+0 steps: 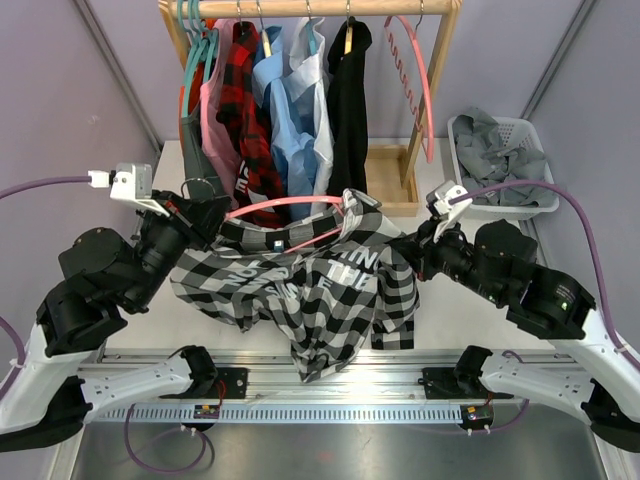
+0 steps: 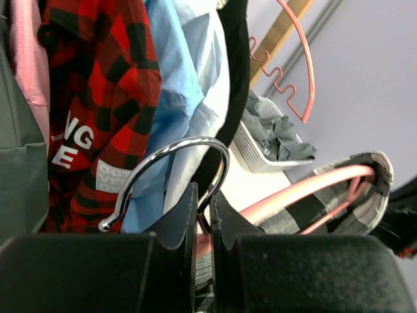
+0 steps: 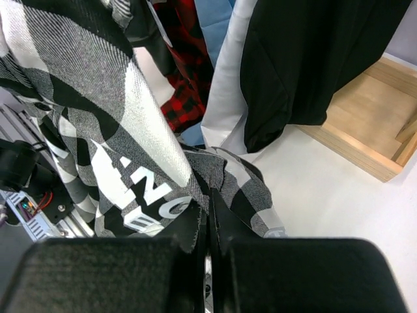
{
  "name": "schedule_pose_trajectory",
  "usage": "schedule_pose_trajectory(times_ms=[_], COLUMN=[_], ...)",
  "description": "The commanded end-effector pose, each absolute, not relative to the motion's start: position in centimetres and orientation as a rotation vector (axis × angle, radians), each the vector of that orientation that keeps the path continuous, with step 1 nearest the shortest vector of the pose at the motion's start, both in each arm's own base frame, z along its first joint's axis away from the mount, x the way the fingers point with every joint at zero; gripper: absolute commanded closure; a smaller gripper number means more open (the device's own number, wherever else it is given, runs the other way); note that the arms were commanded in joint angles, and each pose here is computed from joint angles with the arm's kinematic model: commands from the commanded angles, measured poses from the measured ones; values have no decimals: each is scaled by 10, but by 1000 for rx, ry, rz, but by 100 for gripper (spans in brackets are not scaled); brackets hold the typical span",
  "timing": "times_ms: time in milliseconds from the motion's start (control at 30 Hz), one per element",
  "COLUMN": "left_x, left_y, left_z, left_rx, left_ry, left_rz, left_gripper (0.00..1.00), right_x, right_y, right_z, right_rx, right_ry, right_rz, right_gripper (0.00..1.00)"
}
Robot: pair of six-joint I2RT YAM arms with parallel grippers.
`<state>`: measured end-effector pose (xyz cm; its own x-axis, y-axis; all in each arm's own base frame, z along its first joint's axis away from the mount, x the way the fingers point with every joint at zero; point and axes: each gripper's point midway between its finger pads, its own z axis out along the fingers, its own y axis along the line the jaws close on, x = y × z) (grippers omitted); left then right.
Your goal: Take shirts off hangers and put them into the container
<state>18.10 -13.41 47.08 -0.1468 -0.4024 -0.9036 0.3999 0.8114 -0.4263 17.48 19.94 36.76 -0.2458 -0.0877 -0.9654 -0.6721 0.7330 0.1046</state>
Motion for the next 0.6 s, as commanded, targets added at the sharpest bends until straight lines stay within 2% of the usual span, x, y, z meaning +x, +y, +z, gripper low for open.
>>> schedule_pose_trajectory(times_ms=[0,133,300,567], left_x=[183,176,169,162], left_y=[-82,-44,-14,-10], left_z=[523,540,531,529], left_rx=[-280,-449,-584,-601], left_ry=[1354,1216,1111,1059], left_rz=[-700,-730,-746,-819], left_gripper=[100,100,100,100], right_x=[175,187,197,195], right_y=[185,177,160,155], right_z=[343,308,270,260], right_rx=[-548,-479,-366,-344], right_ry=[1849,1979,2118,2168], right_rz=[554,428,254,209], right_gripper=[100,100,100,100])
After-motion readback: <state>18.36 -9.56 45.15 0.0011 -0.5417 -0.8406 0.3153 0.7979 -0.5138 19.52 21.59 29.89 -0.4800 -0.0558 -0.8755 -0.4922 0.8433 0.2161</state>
